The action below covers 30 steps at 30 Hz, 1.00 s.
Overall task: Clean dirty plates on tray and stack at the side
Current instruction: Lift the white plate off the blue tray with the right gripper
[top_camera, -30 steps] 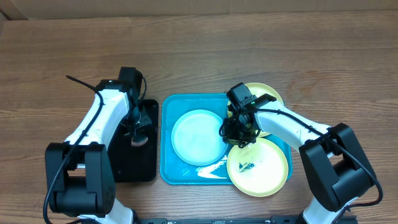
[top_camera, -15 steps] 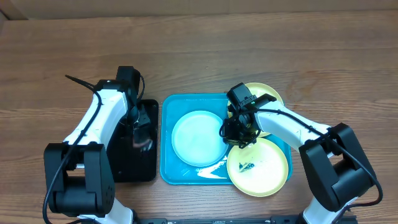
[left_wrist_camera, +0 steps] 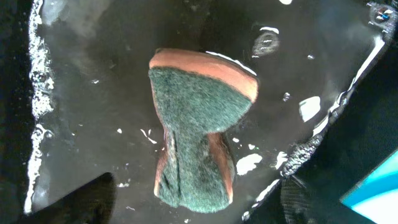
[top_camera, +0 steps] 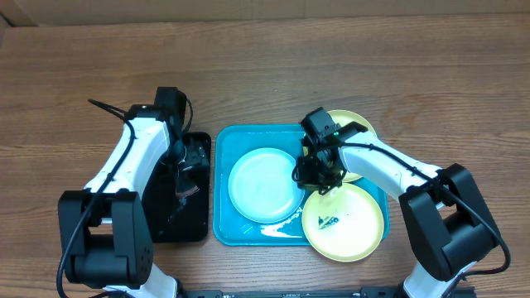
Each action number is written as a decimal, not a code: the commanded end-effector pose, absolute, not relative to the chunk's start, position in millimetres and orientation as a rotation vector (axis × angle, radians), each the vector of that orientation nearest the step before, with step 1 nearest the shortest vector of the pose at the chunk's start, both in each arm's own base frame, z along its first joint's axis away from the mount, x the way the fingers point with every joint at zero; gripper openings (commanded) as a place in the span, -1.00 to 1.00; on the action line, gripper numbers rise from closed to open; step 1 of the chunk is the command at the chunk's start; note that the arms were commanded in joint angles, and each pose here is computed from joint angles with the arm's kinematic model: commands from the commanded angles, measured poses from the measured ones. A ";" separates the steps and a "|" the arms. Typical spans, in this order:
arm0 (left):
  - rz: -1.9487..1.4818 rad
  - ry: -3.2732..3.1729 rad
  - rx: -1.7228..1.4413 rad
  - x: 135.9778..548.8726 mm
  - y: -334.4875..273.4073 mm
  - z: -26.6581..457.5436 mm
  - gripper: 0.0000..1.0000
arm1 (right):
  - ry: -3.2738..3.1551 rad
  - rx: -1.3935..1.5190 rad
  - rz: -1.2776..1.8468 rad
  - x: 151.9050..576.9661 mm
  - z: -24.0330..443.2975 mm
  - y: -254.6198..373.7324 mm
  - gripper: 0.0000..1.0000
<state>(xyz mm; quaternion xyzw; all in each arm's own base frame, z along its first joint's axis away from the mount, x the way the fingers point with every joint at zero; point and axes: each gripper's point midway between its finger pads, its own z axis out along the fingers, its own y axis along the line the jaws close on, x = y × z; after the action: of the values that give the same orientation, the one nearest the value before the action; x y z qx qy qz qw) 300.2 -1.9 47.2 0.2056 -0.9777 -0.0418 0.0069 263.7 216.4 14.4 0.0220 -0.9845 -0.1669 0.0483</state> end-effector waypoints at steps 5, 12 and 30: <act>-0.070 -3.121 0.621 317.3 -8.7 73.2 1.00 | -3.106 0.219 -0.552 300.4 52.6 232.6 -0.92; -0.077 -3.110 0.620 314.5 -7.9 73.2 0.99 | -3.234 0.203 -0.243 323.9 74.1 203.5 -0.92; -0.076 -3.115 0.622 315.9 -7.7 73.1 1.00 | -3.398 0.498 0.597 333.0 172.3 180.6 -0.92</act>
<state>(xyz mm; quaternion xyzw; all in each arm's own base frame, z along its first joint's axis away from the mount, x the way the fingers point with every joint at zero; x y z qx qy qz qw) 310.2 -4.8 63.6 0.2033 -0.9786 -0.0322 -0.0017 324.4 182.7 151.2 0.1308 -0.9765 0.1209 -0.1211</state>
